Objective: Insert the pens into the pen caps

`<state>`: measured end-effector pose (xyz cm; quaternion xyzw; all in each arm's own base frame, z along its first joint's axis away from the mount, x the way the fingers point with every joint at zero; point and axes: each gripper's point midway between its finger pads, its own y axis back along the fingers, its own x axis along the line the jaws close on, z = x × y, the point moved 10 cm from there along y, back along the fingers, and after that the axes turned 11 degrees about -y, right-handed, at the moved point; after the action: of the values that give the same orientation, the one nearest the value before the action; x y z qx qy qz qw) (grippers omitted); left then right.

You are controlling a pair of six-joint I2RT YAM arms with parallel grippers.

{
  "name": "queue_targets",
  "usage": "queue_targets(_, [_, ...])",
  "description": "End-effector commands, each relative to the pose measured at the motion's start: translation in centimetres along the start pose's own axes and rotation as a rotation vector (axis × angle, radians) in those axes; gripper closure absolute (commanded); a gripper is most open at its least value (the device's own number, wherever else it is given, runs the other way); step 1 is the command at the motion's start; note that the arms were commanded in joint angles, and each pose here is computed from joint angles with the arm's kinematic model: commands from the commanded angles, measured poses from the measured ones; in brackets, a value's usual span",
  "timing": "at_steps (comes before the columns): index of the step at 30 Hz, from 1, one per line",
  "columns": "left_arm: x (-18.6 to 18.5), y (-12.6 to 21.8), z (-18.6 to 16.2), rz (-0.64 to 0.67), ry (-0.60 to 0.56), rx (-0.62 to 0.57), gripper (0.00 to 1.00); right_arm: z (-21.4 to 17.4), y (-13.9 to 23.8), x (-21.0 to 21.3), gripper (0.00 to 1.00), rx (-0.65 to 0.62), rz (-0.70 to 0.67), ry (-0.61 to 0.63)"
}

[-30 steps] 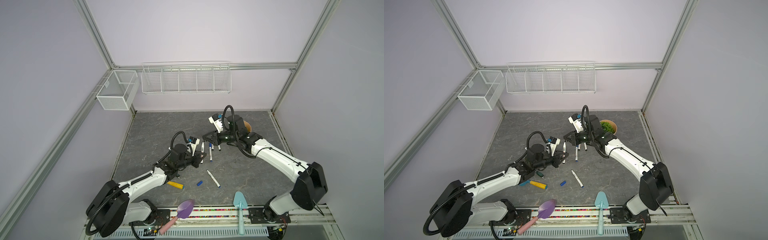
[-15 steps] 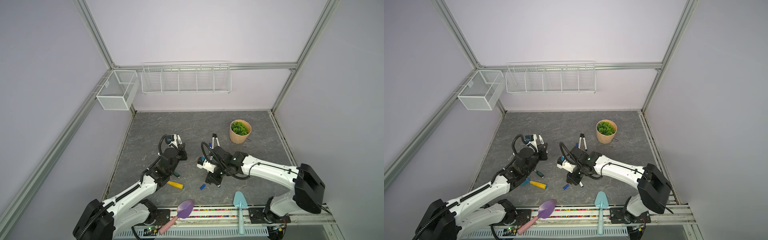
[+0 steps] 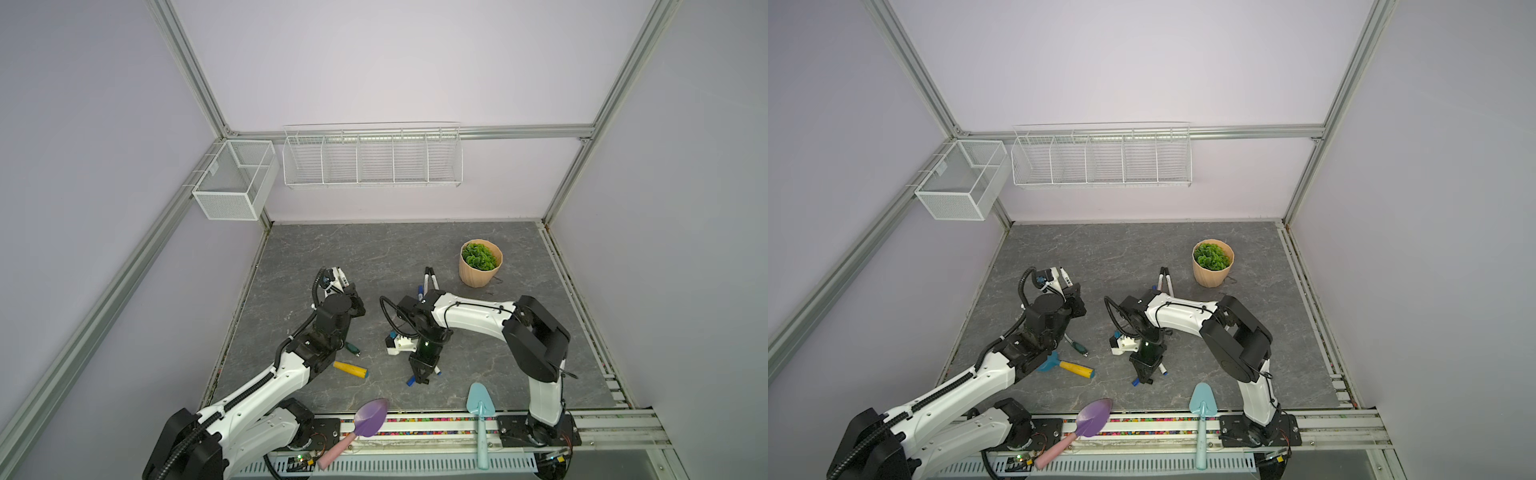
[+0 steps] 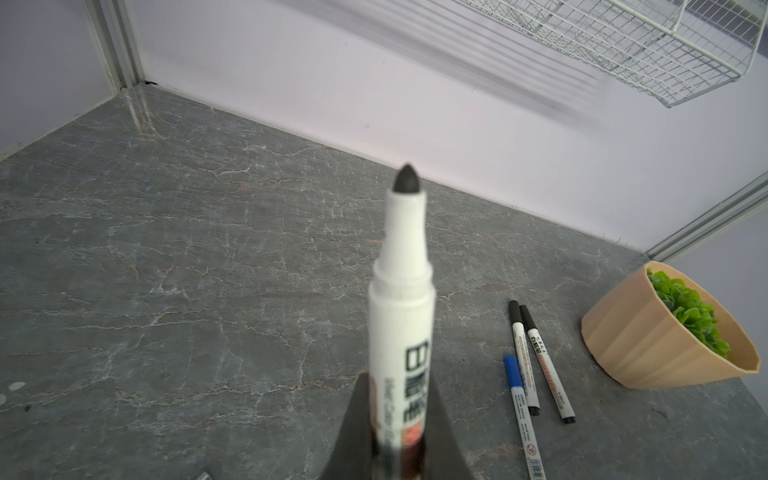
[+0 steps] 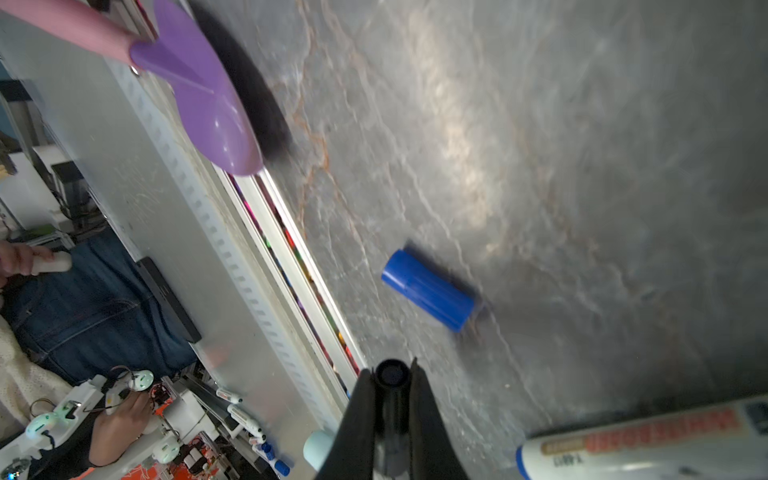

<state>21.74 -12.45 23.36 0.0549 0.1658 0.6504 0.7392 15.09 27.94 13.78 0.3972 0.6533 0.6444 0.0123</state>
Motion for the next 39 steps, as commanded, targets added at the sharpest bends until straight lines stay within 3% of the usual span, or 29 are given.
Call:
queue_targets(1, [0.6, 0.7, 0.7, 0.045, 0.008, -0.012, 1.0, -3.0, 0.8, 1.8, 0.93, 0.043, -0.059, 0.043])
queue_targets(7, [1.3, 1.4, 0.6, 0.079, 0.031, -0.035, 1.0, -3.1, -1.9, 1.2, 0.93, 0.153, -0.041, -0.011])
queue_targets(15, [1.3, 1.1, 0.4, 0.058, -0.121, -0.05, 1.0, -1.0, -5.0, 0.5, 0.93, 0.226, 0.053, -0.029])
queue_targets(19, [1.6, 1.3, -0.2, 0.055, -0.07, -0.038, 1.0, -0.5, -3.6, 0.9, 0.93, 0.124, 0.055, 0.018])
queue_targets(24, [2.1, 2.1, -1.0, 0.016, 0.006, -0.063, 1.0, 0.8, -3.0, -1.0, 0.93, 0.019, 0.008, -0.036])
queue_targets(31, [2.1, 2.4, -0.6, 0.015, -0.004, -0.042, 1.0, 3.0, 0.0, -3.6, 0.93, -0.128, -0.037, -0.09])
queue_targets(39, [2.6, 3.4, -1.0, 0.003, 0.059, -0.048, 1.0, 3.7, 2.9, 0.1, 0.93, -0.251, -0.064, 0.058])
